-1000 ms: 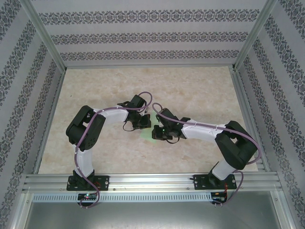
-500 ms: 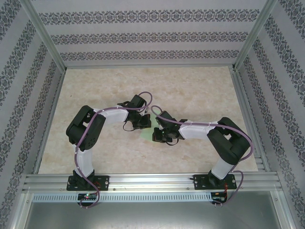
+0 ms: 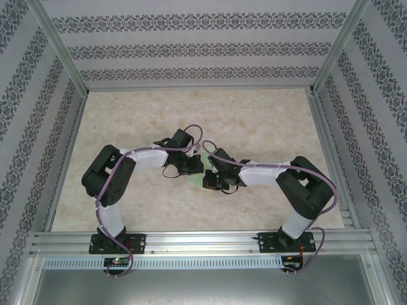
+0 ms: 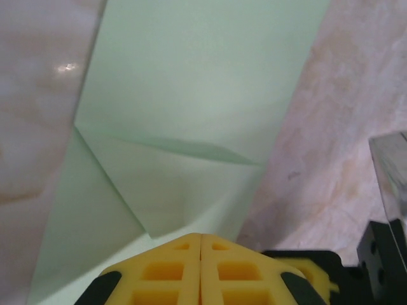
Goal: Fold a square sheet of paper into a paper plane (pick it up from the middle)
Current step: Fold the triangle a second time at the center of the table.
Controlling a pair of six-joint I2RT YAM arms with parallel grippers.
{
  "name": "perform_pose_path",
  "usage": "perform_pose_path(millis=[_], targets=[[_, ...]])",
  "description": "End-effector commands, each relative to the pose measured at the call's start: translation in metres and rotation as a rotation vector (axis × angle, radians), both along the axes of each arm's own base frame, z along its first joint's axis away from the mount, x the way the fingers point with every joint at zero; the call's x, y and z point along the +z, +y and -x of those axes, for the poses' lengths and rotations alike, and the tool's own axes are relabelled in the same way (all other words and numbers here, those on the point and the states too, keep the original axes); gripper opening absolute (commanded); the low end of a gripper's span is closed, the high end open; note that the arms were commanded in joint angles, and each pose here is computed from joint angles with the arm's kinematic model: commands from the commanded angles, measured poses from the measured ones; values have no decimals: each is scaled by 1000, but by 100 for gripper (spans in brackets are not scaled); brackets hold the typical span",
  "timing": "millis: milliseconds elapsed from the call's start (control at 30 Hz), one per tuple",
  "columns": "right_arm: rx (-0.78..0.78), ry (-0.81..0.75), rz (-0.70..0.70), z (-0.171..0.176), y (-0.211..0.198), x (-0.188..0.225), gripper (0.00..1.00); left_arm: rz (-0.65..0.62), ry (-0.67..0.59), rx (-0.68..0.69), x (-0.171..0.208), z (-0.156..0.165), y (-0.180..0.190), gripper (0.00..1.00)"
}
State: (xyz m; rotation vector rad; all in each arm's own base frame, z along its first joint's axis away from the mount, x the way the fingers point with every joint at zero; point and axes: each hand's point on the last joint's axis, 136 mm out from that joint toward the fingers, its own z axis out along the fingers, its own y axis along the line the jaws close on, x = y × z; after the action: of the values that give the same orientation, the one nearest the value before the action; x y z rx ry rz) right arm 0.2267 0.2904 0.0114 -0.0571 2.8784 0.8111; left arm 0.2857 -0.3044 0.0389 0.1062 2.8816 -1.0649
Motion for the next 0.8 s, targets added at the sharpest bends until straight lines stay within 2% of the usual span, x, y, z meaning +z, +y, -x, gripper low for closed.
perform_pose_path(millis=[0,200,433,767], targets=[[-15,71,114,16,-23,-31,3,51,-12,-12,10,8,-9,6],[-13,75,116,17,-24,-31,3,38,39,-6,-7,19,-11,0],[-13,78,123,18,-25,-32,3,47,74,-14,-15,24,-19,0],[-12,102,155,23,-30,-39,3,-42,91,20,-35,25,-7,0]])
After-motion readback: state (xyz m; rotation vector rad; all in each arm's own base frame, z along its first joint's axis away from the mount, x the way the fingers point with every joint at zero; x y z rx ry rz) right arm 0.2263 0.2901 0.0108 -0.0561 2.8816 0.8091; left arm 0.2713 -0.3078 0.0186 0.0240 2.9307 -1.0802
